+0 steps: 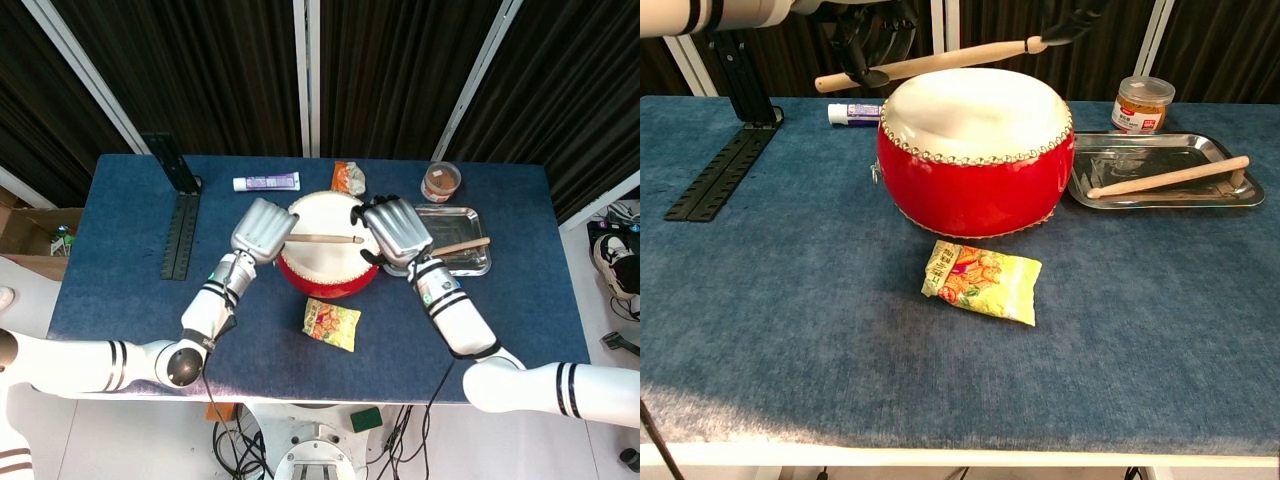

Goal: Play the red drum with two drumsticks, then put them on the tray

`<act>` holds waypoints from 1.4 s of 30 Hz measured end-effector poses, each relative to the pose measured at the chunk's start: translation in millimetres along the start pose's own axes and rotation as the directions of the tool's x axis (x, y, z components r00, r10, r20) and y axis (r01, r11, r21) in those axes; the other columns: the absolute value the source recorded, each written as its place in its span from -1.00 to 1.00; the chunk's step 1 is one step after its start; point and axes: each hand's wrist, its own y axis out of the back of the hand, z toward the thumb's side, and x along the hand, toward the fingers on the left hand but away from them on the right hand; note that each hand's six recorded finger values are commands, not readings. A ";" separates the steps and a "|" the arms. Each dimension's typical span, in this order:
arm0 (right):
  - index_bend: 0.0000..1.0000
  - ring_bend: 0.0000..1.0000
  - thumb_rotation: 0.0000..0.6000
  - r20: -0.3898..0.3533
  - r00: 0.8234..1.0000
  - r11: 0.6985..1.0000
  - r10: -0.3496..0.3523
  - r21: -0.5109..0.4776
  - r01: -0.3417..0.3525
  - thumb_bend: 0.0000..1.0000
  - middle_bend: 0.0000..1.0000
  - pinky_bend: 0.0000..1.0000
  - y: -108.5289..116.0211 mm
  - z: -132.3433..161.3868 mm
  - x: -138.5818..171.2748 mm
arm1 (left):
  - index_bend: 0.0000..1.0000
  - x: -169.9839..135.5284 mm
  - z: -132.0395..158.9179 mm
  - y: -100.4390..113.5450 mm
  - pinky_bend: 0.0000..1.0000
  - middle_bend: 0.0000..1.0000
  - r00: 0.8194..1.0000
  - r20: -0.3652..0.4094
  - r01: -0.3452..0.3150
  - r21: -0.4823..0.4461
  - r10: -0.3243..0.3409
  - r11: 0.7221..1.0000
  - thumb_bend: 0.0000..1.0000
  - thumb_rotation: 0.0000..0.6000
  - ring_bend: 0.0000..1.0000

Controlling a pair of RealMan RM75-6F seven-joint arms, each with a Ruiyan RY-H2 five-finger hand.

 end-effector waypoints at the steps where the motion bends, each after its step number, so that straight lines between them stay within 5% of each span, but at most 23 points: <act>1: -0.05 -0.37 1.00 -0.001 1.000 1.000 -0.004 0.000 0.004 -0.51 -0.01 -0.17 -1.0 3.9 -2.8 | 0.28 0.3 0.7 1.7 0.12 0.29 1.000 0.000 0.000 -0.009 0.000 1.000 -0.03 1.00 0.09; 42: 0.11 -0.25 1.00 -0.065 0.989 0.980 -0.132 -0.160 0.120 -0.35 0.11 -0.15 -27.9 41.3 -32.0 | 0.28 -5.3 -0.9 24.3 0.12 0.29 0.999 0.033 -0.011 -0.167 0.017 0.986 -0.03 1.00 0.09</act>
